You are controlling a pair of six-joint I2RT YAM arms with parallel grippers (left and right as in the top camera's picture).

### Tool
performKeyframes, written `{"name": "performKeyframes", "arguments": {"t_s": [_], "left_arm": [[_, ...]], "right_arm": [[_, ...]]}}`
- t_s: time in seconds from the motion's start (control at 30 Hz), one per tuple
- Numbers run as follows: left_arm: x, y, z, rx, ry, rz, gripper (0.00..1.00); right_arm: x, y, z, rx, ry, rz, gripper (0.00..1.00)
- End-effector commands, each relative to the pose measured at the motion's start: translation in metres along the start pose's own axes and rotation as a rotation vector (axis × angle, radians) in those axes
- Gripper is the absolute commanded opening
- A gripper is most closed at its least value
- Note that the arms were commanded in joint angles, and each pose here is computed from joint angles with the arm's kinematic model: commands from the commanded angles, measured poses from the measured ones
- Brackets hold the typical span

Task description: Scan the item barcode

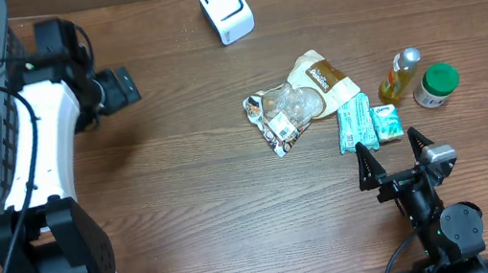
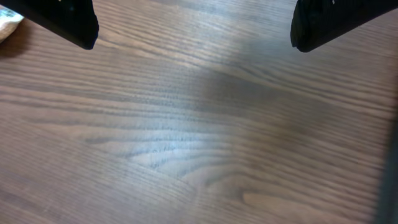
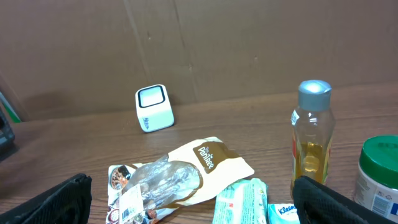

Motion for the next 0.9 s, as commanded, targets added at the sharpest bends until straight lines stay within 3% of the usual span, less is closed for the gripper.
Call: {"name": "performKeyframes", "arguments": {"t_s": [0.0, 0.23, 0.57, 0.87], "left_arm": [[-0.001, -0.013, -0.024, 0.004, -0.027, -0.002, 1.0], [0.007, -0.057, -0.067, -0.079, -0.044, -0.097, 1.0], [0.02, -0.08, -0.107, -0.426, -0.077, -0.244, 0.99], [0.038, -0.094, -0.148, -0.519, -0.078, -0.261, 1.0]], "right_arm": [[-0.001, 0.0, -0.002, -0.002, -0.003, -0.001, 1.0], [-0.001, 0.0, -0.002, -0.002, -0.003, -0.001, 1.0], [-0.001, 0.0, -0.002, -0.002, -0.003, -0.001, 1.0], [-0.001, 0.0, -0.002, -0.002, -0.003, -0.001, 1.0]]}}
Point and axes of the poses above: each gripper's point midway between its finger pads, its own y axis back along the fingers, its own x axis along the line the jaws close on, z = x × y, the point moved 8 cm from there along y, back along the fingers, and after that the axes turned 2 degrees about y, right-handed, at the moved point
